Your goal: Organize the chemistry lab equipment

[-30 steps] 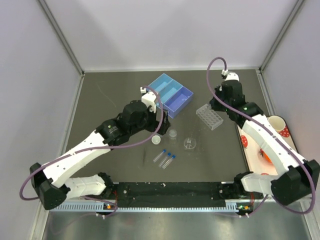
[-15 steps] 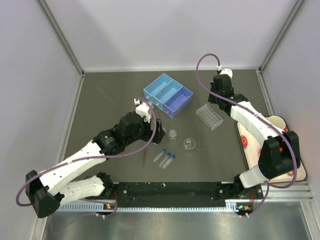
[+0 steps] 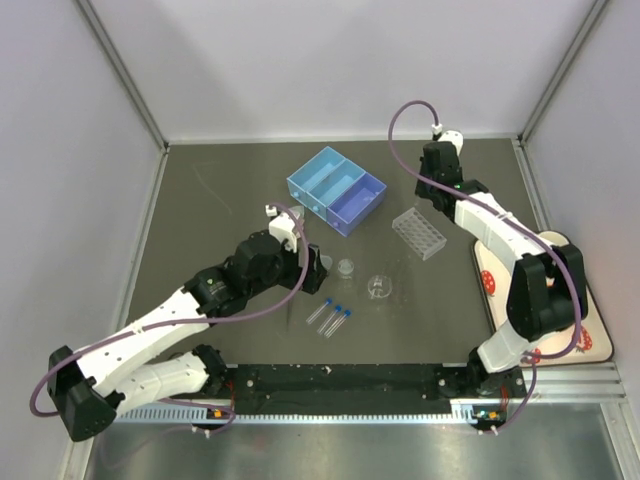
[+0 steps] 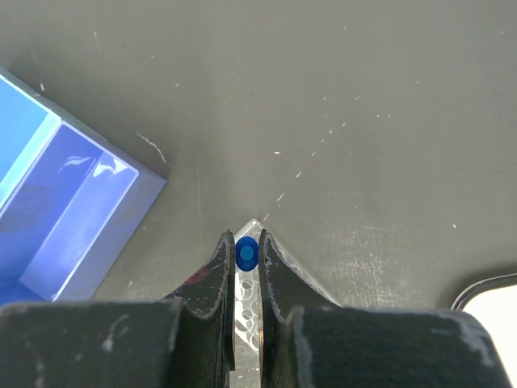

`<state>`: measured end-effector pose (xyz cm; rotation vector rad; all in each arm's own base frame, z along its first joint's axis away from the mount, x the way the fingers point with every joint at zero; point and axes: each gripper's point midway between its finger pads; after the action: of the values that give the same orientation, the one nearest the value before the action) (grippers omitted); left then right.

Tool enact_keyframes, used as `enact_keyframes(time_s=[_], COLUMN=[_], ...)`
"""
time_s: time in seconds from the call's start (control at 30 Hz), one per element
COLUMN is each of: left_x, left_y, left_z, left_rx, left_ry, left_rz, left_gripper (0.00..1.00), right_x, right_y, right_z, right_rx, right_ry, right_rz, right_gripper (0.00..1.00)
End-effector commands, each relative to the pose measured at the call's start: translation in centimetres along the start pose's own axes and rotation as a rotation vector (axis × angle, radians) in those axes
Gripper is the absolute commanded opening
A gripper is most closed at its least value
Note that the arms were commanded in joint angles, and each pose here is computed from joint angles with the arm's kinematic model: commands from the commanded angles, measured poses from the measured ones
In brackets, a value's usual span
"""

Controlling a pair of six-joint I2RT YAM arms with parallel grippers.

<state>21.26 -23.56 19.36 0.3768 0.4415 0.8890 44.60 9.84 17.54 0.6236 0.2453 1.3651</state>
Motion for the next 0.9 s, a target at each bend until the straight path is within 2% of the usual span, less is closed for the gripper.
enact_keyframes(time_s=[0.0, 0.87], left_x=[-0.9, -0.8], left_y=[0.6, 1.1], left_z=[1.8, 1.4], left_rx=[-0.08, -0.096], left_ry=[0.014, 0.01], left_rz=[-0.041, -0.05], left_gripper=[0.96, 0.95], right_x=[0.4, -0.8], right_y=[-0.4, -3.1], right_z=[2.4, -1.5], right_rx=[-0.068, -0.01], right_ry=[-0.003, 0.021], right_rz=[-0.005, -0.05], right_gripper=[0.0, 0.0])
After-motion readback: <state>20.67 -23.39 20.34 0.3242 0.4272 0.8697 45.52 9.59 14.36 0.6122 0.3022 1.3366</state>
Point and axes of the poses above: each gripper's point midway between its finger pads, its own y axis back along the fingers, its own x axis along the line the jaws close on, z = x × y, and after that the axes turned 7 degrees about -y, right-handed
